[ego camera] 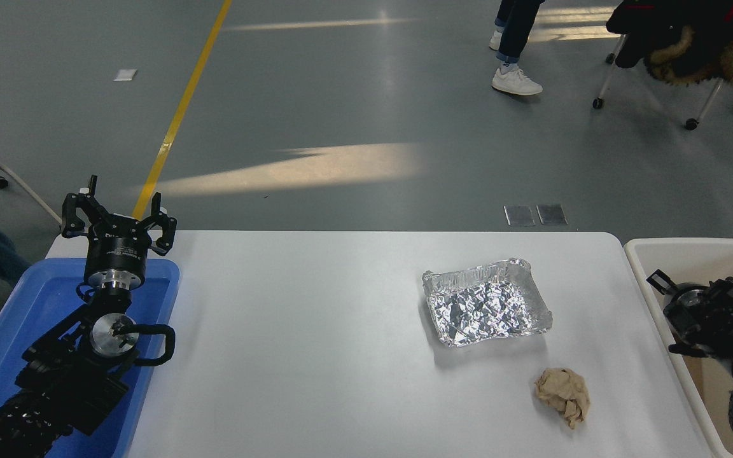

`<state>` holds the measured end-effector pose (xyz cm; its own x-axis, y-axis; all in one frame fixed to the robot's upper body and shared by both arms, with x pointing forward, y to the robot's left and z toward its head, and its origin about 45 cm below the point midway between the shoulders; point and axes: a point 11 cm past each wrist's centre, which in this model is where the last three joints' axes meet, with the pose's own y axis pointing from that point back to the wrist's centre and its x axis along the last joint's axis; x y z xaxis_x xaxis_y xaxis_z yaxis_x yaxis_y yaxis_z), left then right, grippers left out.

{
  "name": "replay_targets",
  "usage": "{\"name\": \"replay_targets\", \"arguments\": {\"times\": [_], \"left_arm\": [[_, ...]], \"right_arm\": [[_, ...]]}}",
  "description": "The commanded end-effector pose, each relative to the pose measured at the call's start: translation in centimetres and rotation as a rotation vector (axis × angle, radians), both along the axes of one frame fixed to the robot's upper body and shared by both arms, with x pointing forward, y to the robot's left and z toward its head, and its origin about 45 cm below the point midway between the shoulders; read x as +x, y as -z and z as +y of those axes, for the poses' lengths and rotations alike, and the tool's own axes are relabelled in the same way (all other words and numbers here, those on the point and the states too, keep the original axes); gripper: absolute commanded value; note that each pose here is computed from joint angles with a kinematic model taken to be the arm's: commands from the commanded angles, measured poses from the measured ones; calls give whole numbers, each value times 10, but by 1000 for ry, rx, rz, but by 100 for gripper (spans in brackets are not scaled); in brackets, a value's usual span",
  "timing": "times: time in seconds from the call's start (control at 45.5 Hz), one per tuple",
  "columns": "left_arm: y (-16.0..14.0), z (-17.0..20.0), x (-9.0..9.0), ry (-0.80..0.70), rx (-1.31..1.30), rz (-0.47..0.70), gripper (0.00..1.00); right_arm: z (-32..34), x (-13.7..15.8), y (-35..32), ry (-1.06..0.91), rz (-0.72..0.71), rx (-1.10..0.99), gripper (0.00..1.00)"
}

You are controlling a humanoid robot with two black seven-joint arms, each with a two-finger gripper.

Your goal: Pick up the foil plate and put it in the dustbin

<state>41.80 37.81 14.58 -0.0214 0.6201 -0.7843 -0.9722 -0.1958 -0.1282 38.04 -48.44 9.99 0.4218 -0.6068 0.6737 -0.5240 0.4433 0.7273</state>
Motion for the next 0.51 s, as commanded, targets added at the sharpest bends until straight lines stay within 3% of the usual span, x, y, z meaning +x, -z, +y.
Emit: {"name": "replay_targets", "arguments": {"times": [0.0,0.066,0.484], "left_arm": [[0,-1,0,4,1,1,99],[0,-1,0,4,2,0,99],[1,0,-1,0,1,2,99]], "right_arm": [[27,8,-62,-74,85,87,88],[38,2,-85,-112,134,98,98],[208,-28,-271,-565,349,178,98]]}}
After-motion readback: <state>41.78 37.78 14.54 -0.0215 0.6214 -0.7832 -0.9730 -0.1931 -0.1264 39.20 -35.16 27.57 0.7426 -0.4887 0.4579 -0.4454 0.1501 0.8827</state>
